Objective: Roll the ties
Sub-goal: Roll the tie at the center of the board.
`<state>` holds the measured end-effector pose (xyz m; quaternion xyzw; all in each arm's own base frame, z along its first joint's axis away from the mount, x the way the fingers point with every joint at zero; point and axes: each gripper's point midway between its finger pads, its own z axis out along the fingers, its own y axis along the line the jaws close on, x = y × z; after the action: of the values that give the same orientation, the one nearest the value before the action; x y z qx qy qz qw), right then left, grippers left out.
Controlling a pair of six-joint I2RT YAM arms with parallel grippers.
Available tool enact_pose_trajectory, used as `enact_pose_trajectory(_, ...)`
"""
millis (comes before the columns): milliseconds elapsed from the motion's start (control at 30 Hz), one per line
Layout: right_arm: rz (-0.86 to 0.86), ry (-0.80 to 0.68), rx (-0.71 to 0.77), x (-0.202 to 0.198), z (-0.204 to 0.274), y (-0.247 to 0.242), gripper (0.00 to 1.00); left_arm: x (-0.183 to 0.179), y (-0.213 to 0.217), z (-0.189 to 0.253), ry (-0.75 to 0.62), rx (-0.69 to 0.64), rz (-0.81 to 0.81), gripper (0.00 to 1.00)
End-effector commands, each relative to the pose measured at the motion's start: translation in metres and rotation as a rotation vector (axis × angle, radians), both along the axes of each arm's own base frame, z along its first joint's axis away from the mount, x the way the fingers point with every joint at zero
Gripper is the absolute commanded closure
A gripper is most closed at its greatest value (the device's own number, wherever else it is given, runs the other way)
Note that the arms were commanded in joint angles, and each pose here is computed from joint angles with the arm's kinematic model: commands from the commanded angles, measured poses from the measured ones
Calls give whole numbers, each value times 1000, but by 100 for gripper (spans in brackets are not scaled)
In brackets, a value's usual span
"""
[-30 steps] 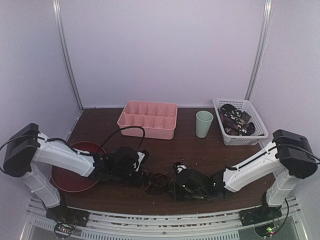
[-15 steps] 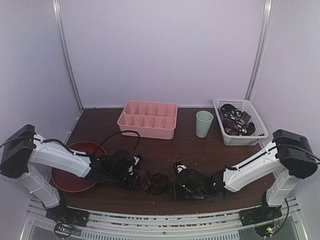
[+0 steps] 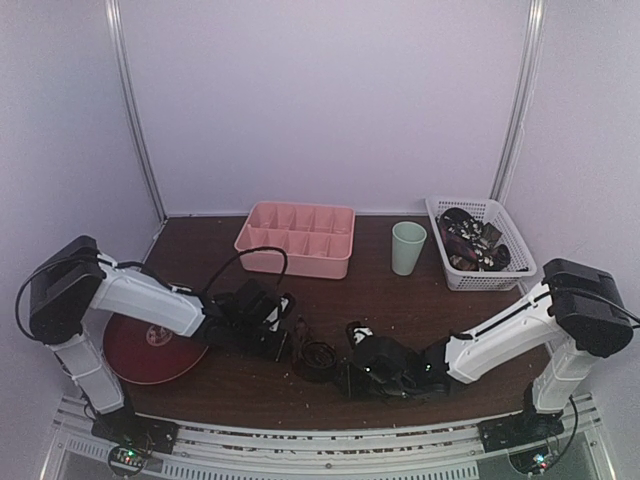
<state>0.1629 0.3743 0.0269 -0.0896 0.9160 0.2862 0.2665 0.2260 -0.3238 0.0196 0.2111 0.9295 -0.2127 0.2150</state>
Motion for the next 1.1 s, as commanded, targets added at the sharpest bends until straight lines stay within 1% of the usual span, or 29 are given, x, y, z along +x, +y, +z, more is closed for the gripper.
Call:
enact_pose_trajectory(0, -14, -34, -15, 10, -3, -1, 70, 11, -18, 13, -45, -9, -76, 89)
enact_pose_trajectory(67, -18, -33, -19, 13, -4, -2, 70, 17, -18, 16, -57, -3, -75, 86)
enact_pose_trajectory(233, -36, -31, -26, 20, -7, -7, 70, 37, -4, 10, -36, -1, -30, 85)
enact_pose_trajectory(300, -41, -32, -25, 22, -8, -7, 70, 41, -4, 11, -42, -3, -40, 85)
enact_pose_trajectory(467, -45, -35, -26, 29, -8, -7, 70, 57, -15, 13, -62, 20, -80, 85)
enact_pose_trajectory(633, -51, -35, -32, 33, -9, -8, 71, 66, -26, 3, -32, 31, -112, 84)
enact_pose_trajectory(767, -57, -33, -40, 38, -13, -10, 71, 61, -43, 8, -24, -44, -184, 84)
enact_pose_trajectory(867, -70, -34, -44, 44, -13, -15, 70, 52, -57, 19, -39, -119, -294, 78)
enact_pose_trajectory(933, -79, -40, -43, 50, -11, -18, 70, 46, -62, 22, -46, -140, -356, 73)
enact_pose_trajectory(1000, -82, -44, -46, 54, -10, -20, 70, 45, -61, 19, -48, -123, -390, 69)
enact_pose_trajectory(1067, -85, -45, -46, 56, -10, -22, 70, 57, -48, 8, -58, -34, -331, 68)
